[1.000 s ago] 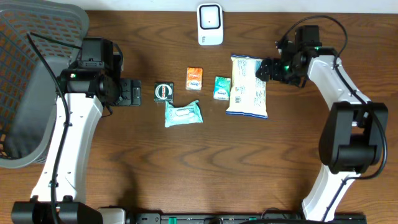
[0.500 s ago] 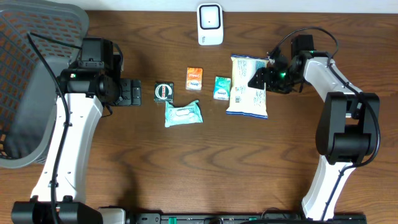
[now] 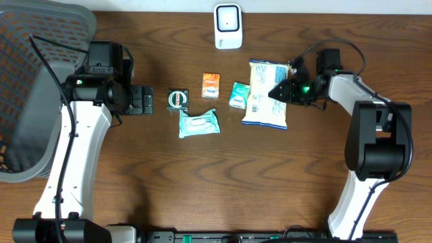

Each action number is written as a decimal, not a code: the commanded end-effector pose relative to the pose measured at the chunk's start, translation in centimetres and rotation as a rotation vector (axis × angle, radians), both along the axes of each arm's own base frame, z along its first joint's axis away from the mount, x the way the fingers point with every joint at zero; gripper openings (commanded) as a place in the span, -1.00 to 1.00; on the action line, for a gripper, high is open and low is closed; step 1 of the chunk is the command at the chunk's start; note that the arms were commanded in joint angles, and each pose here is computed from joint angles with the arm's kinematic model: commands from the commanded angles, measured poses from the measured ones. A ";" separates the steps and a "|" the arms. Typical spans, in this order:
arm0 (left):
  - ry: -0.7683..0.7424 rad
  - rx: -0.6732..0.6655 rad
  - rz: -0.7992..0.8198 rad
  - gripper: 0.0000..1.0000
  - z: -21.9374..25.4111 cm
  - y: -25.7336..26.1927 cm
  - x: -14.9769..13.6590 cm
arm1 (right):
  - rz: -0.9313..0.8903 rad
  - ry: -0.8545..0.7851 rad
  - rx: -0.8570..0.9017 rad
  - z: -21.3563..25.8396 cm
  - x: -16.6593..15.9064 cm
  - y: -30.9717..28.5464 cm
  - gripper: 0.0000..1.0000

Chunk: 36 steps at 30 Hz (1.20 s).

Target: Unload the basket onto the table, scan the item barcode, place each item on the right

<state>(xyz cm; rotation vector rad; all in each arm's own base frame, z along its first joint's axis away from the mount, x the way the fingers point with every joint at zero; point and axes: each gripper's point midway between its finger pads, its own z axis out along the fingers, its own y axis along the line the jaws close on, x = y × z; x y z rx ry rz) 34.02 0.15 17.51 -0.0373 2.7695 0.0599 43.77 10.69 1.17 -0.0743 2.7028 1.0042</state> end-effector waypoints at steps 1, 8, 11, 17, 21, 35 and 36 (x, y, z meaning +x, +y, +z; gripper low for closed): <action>0.014 0.011 -0.003 0.95 -0.4 0.1 -0.1 | -0.002 0.085 0.013 -2.3 -2.0 0.3 -0.85; 0.014 0.011 -0.003 0.95 -0.4 0.1 -0.1 | 0.024 0.036 0.144 0.0 -1.3 1.5 -0.97; 0.014 0.011 -0.003 0.96 -0.4 0.1 -0.1 | 0.038 -0.030 0.209 2.2 -0.4 1.7 -0.97; 0.014 0.011 -0.003 0.95 -0.4 0.1 -0.1 | 0.052 -0.210 0.223 8.2 1.0 0.9 -0.97; 0.014 0.011 -0.003 0.96 -0.4 0.1 -0.1 | 0.105 -0.371 0.200 13.3 0.9 1.0 -0.98; 0.014 0.011 -0.003 0.95 -0.4 0.1 -0.1 | 0.431 -0.761 0.368 25.2 -3.5 8.1 -0.98; 0.014 0.011 -0.003 0.95 -0.4 0.1 -0.1 | 0.477 -0.797 0.402 25.9 -4.1 8.8 -0.98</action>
